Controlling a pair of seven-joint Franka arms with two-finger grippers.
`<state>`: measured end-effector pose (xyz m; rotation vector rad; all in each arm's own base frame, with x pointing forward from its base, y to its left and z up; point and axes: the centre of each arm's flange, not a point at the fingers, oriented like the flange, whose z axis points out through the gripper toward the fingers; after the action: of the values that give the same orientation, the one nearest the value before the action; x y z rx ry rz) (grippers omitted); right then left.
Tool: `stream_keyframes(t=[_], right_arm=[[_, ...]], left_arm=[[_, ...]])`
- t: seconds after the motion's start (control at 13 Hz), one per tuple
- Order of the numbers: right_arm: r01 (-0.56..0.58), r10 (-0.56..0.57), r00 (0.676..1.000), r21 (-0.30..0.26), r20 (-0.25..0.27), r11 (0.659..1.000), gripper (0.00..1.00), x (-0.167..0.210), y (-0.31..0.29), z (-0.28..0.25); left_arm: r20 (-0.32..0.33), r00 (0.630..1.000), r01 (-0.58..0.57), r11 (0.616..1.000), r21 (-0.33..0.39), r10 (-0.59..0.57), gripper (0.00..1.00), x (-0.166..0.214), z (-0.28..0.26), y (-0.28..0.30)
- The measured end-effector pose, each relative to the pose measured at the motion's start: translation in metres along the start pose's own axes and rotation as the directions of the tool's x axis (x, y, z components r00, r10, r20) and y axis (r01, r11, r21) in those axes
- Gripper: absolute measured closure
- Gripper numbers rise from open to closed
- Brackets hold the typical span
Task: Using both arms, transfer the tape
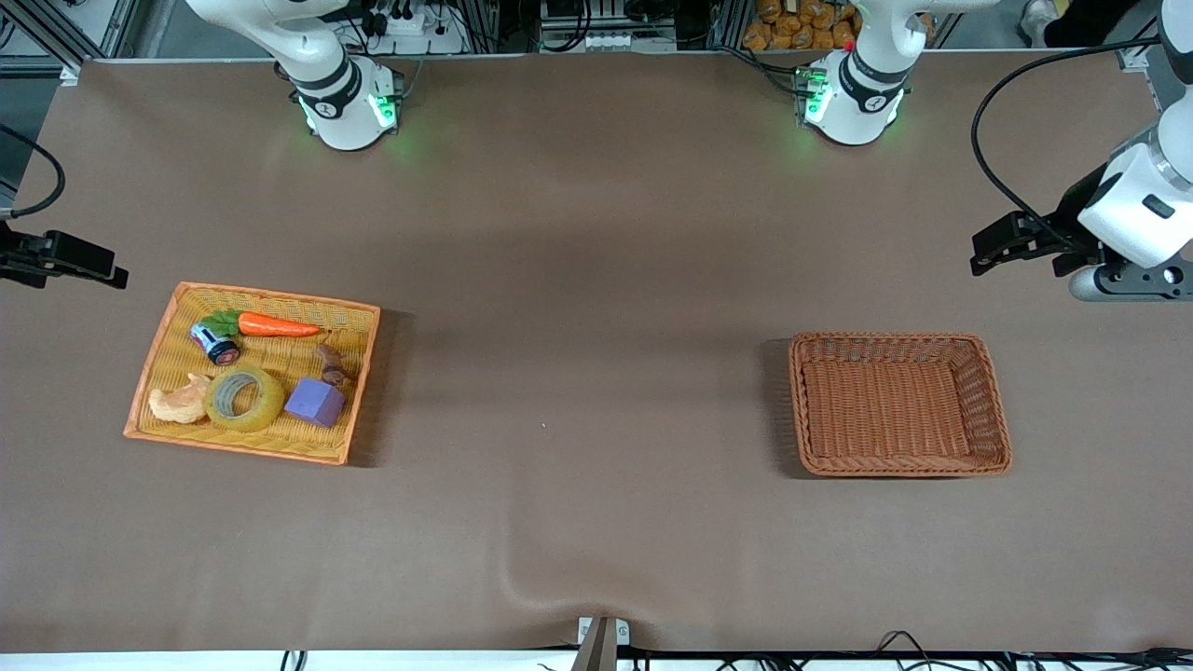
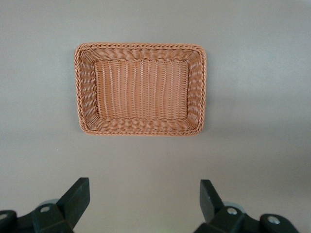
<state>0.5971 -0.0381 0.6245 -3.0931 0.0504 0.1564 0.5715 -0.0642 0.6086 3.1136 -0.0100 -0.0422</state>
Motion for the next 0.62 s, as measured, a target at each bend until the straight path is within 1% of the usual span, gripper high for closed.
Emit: stream_keyframes(t=[0.15,0.46,0.62], right_arm=[[0.002,-0.002,1.0,0.001,0.002,1.0,0.0,-0.003,0.0,-0.004],[0.018,-0.018,0.999,0.014,-0.051,1.0,0.0,-0.032,-0.004,-0.04],[0.036,-0.036,0.996,-0.003,-0.078,0.999,0.0,-0.037,-0.012,-0.038]], left_arm=[[0.001,1.0,0.0,1.0,0.0,0.0,0.0,0.0,0.001,0.0],[-0.006,1.0,0.002,1.0,-0.001,-0.002,0.0,0.004,0.003,-0.001],[-0.007,1.0,0.002,1.0,-0.001,-0.002,0.0,0.005,0.005,-0.001]])
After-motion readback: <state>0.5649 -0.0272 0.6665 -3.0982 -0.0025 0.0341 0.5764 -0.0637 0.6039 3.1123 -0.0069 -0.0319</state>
